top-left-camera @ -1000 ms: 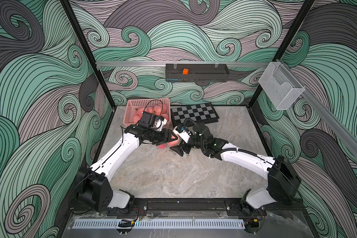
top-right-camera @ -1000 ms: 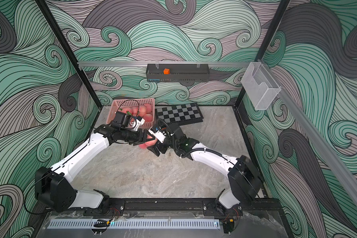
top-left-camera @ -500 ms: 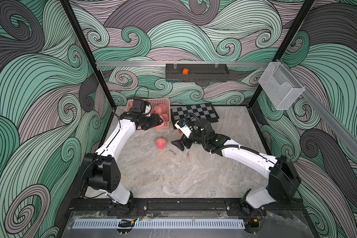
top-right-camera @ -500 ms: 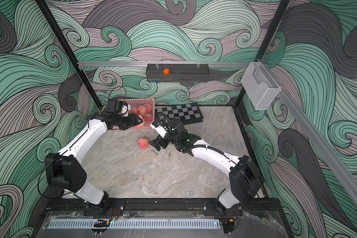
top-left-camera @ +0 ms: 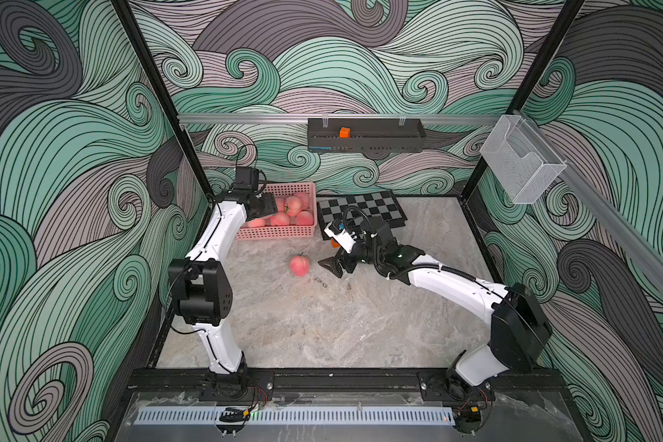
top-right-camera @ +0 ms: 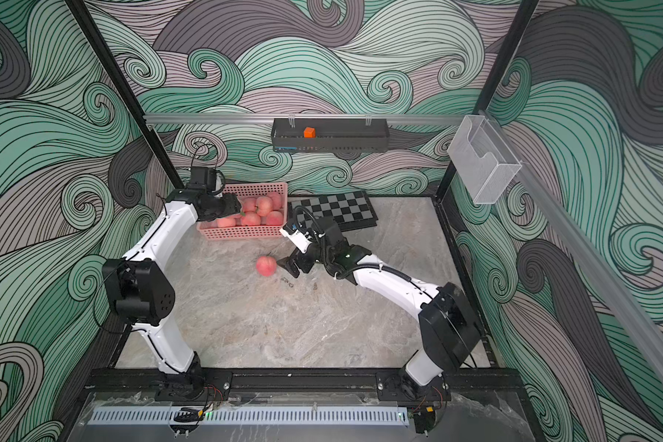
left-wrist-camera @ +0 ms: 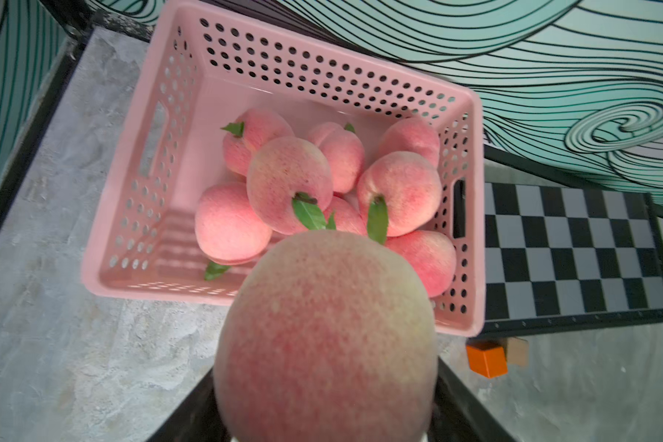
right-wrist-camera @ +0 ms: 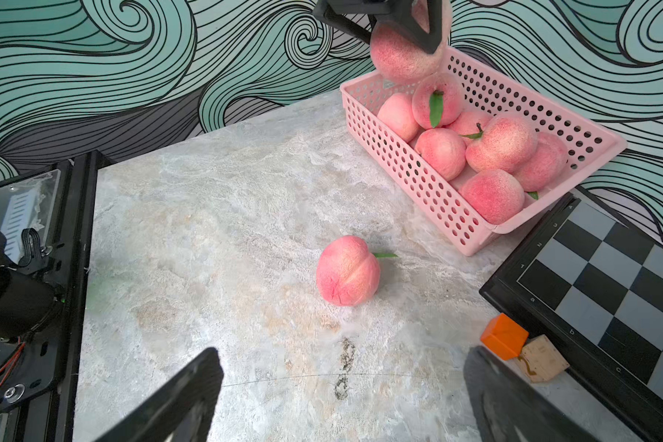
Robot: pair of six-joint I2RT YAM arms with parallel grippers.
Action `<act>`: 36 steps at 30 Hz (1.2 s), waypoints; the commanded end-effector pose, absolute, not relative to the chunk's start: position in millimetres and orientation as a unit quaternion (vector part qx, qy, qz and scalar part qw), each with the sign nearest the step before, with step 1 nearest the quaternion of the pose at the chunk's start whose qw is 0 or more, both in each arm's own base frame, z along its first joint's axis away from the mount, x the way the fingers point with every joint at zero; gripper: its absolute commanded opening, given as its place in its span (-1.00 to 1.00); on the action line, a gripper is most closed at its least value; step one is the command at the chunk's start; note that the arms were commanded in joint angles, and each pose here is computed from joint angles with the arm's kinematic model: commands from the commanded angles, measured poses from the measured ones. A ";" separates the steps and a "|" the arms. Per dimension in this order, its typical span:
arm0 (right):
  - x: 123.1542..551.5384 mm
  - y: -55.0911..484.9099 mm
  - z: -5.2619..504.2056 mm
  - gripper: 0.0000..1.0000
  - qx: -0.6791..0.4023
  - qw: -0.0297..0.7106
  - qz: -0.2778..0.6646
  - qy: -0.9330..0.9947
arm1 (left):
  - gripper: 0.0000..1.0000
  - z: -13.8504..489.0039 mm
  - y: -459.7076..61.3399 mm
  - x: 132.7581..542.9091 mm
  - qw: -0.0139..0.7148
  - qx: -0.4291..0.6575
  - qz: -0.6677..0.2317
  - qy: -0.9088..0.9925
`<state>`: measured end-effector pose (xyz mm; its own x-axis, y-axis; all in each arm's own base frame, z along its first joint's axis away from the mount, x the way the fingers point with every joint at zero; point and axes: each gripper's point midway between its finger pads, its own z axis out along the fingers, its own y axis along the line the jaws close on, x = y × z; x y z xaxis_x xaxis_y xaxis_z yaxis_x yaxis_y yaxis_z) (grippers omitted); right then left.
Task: Put the peaches into the basket
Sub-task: Place the peach in the basket.
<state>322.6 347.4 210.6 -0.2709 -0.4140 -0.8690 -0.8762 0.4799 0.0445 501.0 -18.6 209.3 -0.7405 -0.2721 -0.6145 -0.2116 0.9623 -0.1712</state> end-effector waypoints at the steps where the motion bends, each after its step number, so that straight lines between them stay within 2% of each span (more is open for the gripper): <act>1: 325.2 348.3 217.9 0.98 -0.443 0.429 0.278 0.736 | 0.24 214.0 9.6 514.7 0.349 -0.139 0.009 0.927; 11: 326.6 342.8 214.8 0.98 -0.444 0.426 0.272 0.740 | 0.24 215.6 41.5 563.5 0.389 -0.146 0.020 0.910; 21: 330.3 341.7 207.2 0.98 -0.446 0.420 0.265 0.745 | 0.23 190.4 60.8 609.7 0.412 -0.157 0.024 0.897; 36: 338.9 343.1 183.4 0.97 -0.448 0.398 0.261 0.757 | 0.25 154.0 76.9 647.6 0.430 -0.173 0.025 0.886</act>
